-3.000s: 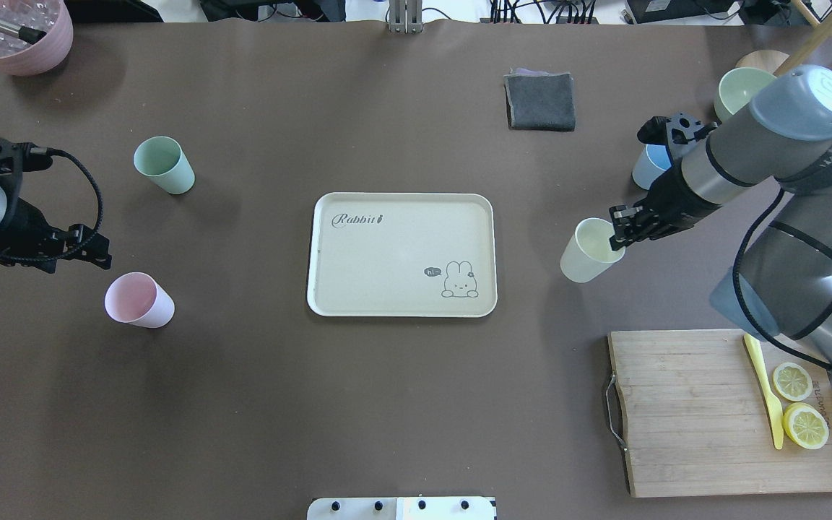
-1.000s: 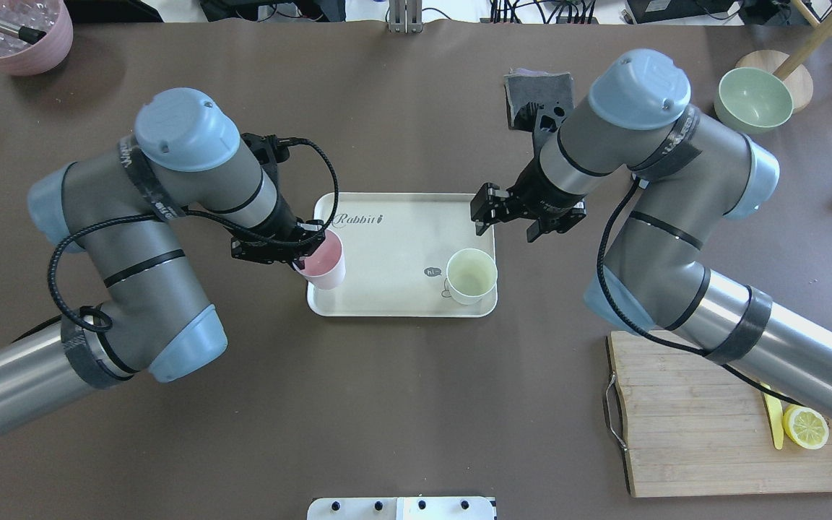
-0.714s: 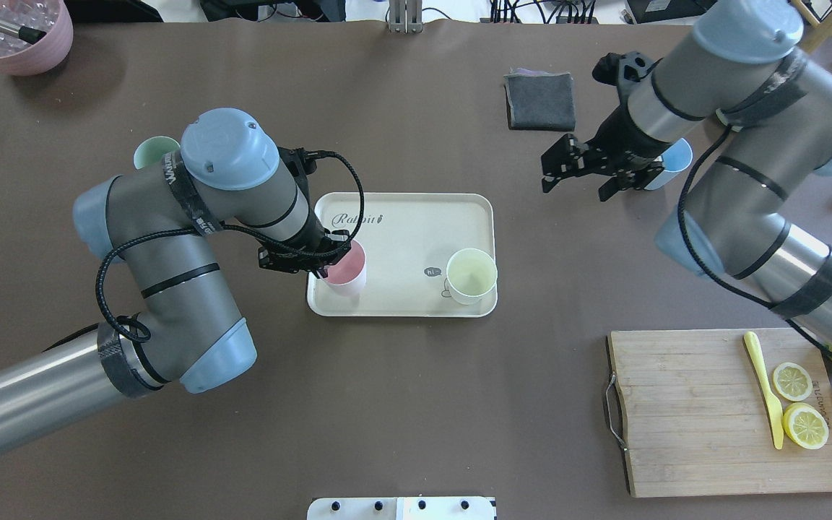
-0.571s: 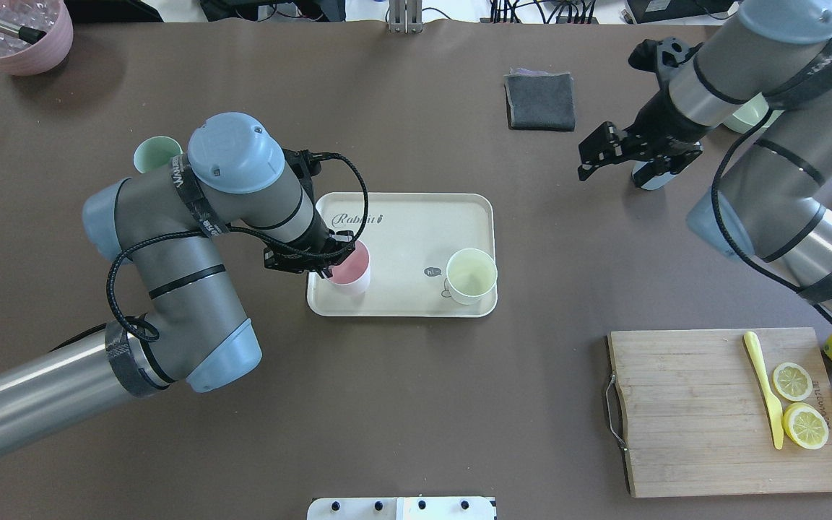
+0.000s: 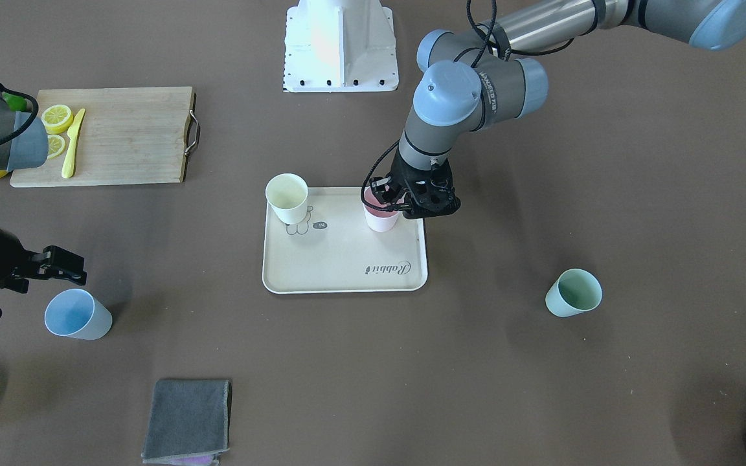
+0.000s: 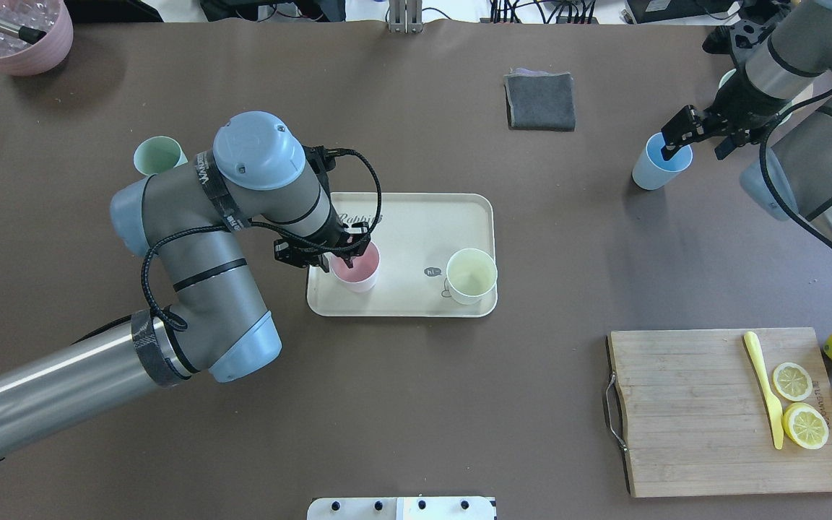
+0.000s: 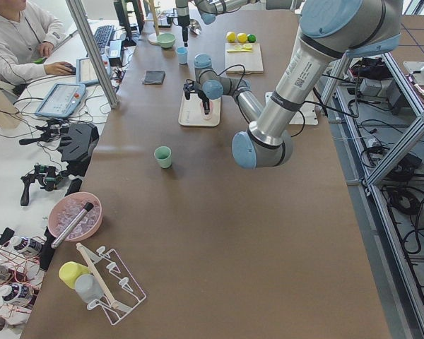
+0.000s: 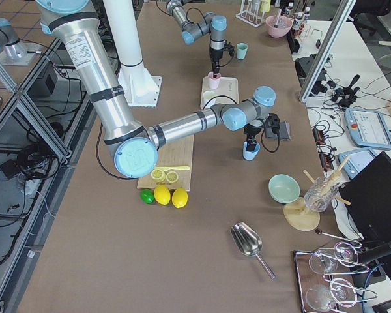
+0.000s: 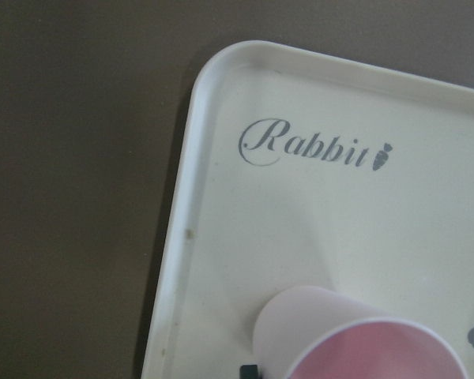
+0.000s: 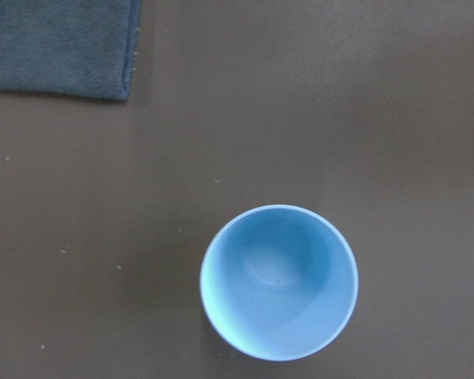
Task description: Place all cups on tray
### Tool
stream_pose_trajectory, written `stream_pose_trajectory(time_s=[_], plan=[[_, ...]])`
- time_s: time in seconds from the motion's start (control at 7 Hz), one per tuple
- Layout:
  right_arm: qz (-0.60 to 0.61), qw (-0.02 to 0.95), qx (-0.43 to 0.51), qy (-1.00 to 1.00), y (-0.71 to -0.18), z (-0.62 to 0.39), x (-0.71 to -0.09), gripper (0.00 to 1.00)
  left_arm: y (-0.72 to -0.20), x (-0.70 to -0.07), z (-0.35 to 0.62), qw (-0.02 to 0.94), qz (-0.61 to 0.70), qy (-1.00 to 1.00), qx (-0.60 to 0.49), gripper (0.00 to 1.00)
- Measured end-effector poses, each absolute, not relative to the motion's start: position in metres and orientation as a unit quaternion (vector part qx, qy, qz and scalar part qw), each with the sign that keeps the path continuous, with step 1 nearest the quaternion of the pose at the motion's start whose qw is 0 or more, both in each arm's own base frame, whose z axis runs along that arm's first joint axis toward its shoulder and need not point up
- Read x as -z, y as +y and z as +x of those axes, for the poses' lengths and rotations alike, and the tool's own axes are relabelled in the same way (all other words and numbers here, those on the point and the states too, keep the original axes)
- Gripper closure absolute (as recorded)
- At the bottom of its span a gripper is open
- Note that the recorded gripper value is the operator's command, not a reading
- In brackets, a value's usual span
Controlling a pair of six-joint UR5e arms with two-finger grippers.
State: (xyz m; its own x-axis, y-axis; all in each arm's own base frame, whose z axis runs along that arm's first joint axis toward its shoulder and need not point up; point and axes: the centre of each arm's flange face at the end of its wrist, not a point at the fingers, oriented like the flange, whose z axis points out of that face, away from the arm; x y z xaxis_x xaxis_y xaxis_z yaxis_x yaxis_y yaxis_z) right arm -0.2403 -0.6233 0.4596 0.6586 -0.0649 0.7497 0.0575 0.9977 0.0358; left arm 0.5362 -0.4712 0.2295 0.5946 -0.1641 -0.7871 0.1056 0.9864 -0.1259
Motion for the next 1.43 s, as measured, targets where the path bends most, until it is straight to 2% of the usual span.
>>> stream_pose_trajectory(time_s=[0.14,0.29,0.43,0.57,0.71,1.14,1.43], plan=[[0.001,0.916,0.029,-0.400,-0.634,-0.239,-0.473,0.18,-0.473,-0.228,0.535,0.892,-0.030,0.444,0.076,0.01],[-0.003,0.921,0.022,-0.388,-0.644,-0.241,-0.482,0.41,-0.480,-0.228,0.529,0.892,-0.025,0.444,0.078,0.01],[-0.008,0.924,0.016,-0.382,-0.650,-0.242,-0.488,0.48,-0.491,-0.229,0.518,0.893,-0.017,0.443,0.079,0.01],[-0.014,0.926,0.011,-0.378,-0.653,-0.245,-0.494,0.70,-0.503,-0.231,0.506,0.894,-0.007,0.442,0.079,0.01],[-0.020,0.926,0.007,-0.376,-0.655,-0.247,-0.498,1.00,-0.515,-0.235,0.492,0.894,0.000,0.440,0.082,0.01],[-0.028,0.923,-0.001,-0.383,-0.653,-0.263,-0.493,1.00,-0.532,-0.248,0.439,0.898,0.019,0.432,0.083,0.01],[-0.024,0.914,-0.011,-0.404,-0.658,-0.274,-0.456,1.00,-0.539,-0.279,0.373,0.912,0.038,0.406,0.044,0.01]])
